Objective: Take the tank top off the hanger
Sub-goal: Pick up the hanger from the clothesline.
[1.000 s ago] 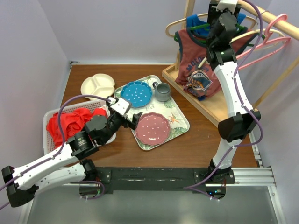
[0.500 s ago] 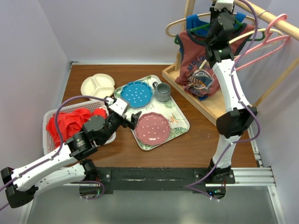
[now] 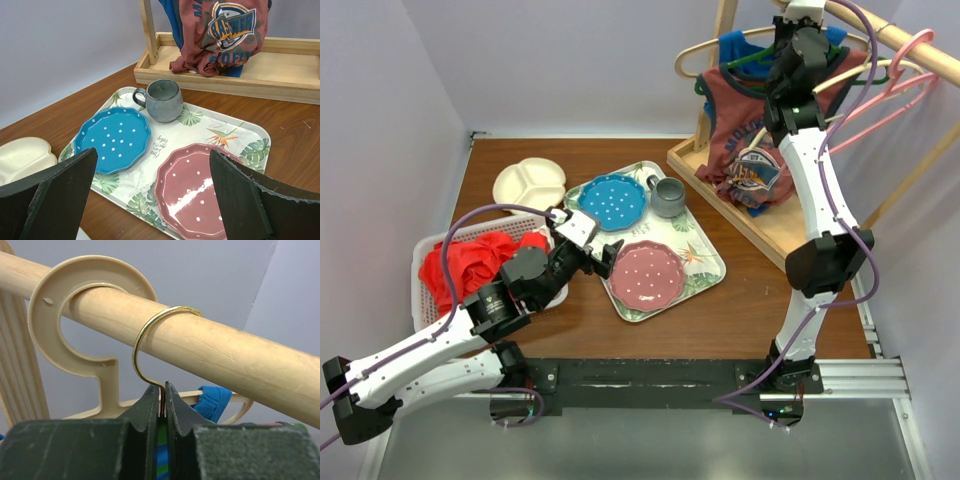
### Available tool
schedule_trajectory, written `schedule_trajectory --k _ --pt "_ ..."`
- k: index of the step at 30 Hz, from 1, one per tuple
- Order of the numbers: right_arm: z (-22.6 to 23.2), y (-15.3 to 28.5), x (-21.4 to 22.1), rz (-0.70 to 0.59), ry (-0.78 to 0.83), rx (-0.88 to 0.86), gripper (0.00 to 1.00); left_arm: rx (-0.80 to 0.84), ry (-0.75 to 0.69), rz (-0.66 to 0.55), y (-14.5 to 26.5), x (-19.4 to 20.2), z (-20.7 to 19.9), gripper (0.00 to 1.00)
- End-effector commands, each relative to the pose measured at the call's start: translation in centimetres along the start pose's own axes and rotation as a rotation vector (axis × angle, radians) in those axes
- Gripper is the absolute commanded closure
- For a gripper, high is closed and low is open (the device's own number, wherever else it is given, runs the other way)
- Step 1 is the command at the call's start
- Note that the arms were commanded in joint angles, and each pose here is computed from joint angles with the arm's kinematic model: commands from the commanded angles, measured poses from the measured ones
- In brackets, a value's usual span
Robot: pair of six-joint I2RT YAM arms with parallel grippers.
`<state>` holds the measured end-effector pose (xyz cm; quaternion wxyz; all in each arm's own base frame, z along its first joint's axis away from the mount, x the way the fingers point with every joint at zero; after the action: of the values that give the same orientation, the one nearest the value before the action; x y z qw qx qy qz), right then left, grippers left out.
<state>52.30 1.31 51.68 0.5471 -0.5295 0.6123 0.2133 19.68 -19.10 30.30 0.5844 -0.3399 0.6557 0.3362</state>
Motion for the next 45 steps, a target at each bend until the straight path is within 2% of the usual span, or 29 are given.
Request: schedule_trajectory --k 1,16,22,32,35,38,39,41,42,44,45 --pt "-4.0 1.6 -6.3 -0.145 -0.092 0.029 1.0 -0.004 0.02 -0.043 0.4 -1.4 0.1 0.0" --pt "-5.1 3.1 -9.9 -0.202 -0.207 -0.053 1.0 -0.004 0.026 -0.057 0.8 -1.8 0.2 0.0" --pt "-4.6 4.4 -10.7 -0.206 -0.272 -0.144 1.0 -0.006 0.02 -0.04 0.6 -1.6 0.2 0.0" --pt "-3.3 6.2 -9.8 -0.14 -0.396 -0.247 1.0 -0.022 0.029 -0.064 0.6 -2.2 0.3 0.0" --pt "-3.0 6.9 -10.0 -0.134 -0.424 -0.295 1.0 -0.013 0.037 -0.092 0.5 -3.3 0.1 0.0" --pt "-2.5 7.7 -9.6 -0.121 -0.446 -0.336 1.0 0.016 0.066 -0.153 0.1 -6.2 -0.7 0.01" --pt "-2.5 8.1 -9.5 -0.116 -0.453 -0.345 1.0 0.03 0.079 -0.191 0.2 -8.3 -1.0 0.01" --pt "-2.2 8.7 -9.5 -0.111 -0.474 -0.376 1.0 0.049 0.072 -0.199 -0.8 -9.7 -1.8 0.02" --pt "-2.3 9.1 -9.4 -0.107 -0.48 -0.387 1.0 0.054 0.074 -0.24 -0.7 -12.3 -2.0 0.02" --pt "-1.9 9.9 -9.8 -0.121 -0.512 -0.435 1.0 0.06 0.05 -0.228 -2.3 -13.3 -2.8 0.02" --pt "-1.6 10.5 -9.5 -0.117 -0.521 -0.453 1.0 0.06 0.041 -0.266 -2.2 -15.5 -3.0 0.01"
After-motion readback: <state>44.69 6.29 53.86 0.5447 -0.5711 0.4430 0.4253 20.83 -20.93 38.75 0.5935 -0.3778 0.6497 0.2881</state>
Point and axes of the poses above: each gripper's point midway between its finger pads, its own y axis back along the fingers, its own z axis along the line the jaws close on, x = y × z, the point moved 4 cm from there along y, back along the fingers, and after that the axes turned 11 degrees about y, right-handed, at the moved point
